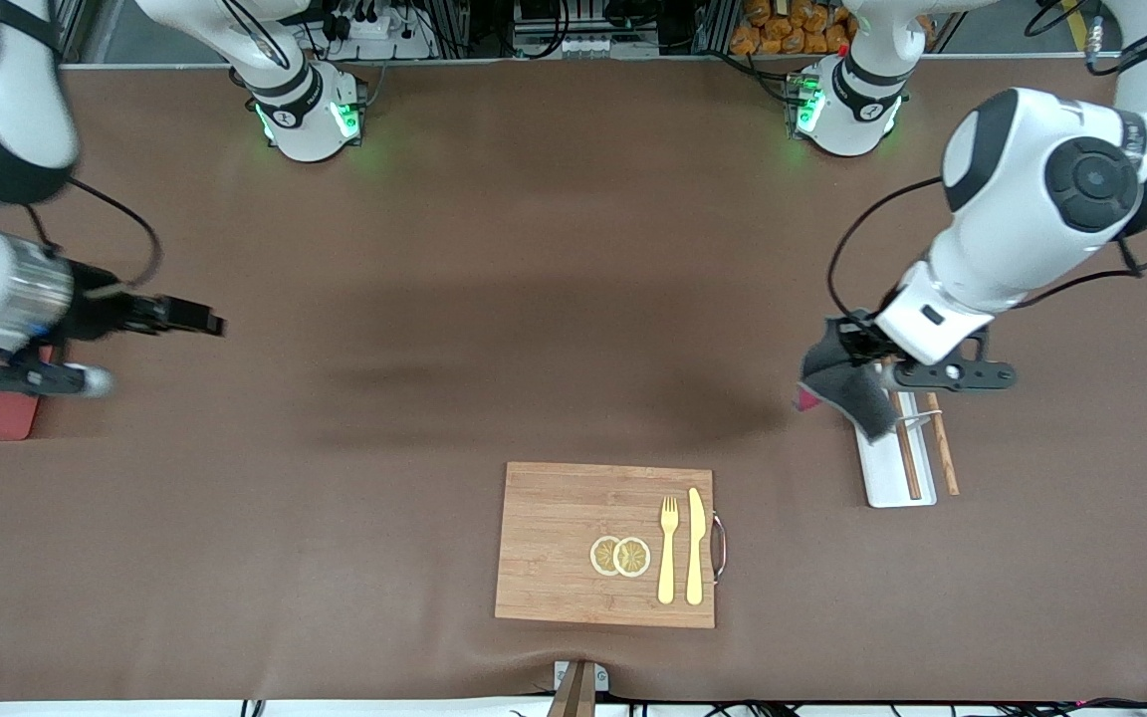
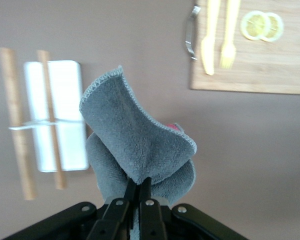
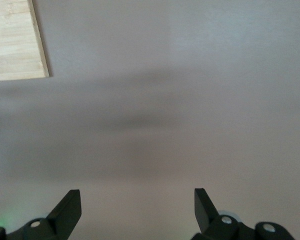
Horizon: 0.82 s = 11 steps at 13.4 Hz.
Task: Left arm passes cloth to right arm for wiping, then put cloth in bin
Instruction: 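Lift the cloth with the left gripper while the right gripper reaches over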
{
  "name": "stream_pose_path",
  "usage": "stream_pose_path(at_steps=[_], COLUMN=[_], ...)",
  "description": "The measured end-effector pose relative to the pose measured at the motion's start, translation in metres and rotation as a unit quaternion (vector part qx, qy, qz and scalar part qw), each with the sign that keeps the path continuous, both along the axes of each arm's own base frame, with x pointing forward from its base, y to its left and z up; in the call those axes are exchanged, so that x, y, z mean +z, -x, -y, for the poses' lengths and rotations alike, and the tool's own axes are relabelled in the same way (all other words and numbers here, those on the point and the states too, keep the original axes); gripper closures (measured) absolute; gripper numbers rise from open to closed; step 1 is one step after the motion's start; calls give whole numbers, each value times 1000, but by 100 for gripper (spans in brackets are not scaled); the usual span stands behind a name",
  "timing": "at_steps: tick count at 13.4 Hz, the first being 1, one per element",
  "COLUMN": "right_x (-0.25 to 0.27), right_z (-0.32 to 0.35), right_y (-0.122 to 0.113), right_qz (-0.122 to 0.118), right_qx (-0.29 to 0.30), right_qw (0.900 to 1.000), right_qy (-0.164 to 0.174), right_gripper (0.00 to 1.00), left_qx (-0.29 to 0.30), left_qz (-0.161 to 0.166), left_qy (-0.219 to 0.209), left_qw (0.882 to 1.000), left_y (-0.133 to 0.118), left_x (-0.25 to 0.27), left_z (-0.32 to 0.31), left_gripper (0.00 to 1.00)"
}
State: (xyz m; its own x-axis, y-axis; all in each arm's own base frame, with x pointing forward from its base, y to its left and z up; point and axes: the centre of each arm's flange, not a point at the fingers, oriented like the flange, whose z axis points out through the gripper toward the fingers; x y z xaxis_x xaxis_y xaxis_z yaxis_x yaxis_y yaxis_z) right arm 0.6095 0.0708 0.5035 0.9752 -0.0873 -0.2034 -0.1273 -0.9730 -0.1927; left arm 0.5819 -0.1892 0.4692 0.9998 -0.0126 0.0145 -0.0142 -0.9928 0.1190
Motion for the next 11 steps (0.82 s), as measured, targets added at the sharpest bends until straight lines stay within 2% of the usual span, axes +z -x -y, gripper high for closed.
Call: stream_pose_path(at_steps=[2,6,9,11], right_x=[-15,-39,-60,-77], right_z=[-44,-87,-119,-151], right_y=[-5,-11,-27,-32], right_qz=[-9,-47,-46,-48], right_qx=[-29,-105,-158,-201], right_qw=[999,992,981,971], right_qy=[-17,-59,-102,-118], right_gripper=[0,0,0,0], left_qx=[13,57,76,92], left_qz=[-13,-24,-20,-16], left_qy=[27,56,89,119], left_qw=[999,996,993,989], left_y=[4,7,10,18], left_x=[-2,0,-9,-17], left_z=[28,100,153,198], left_gripper=[95,95,95,95])
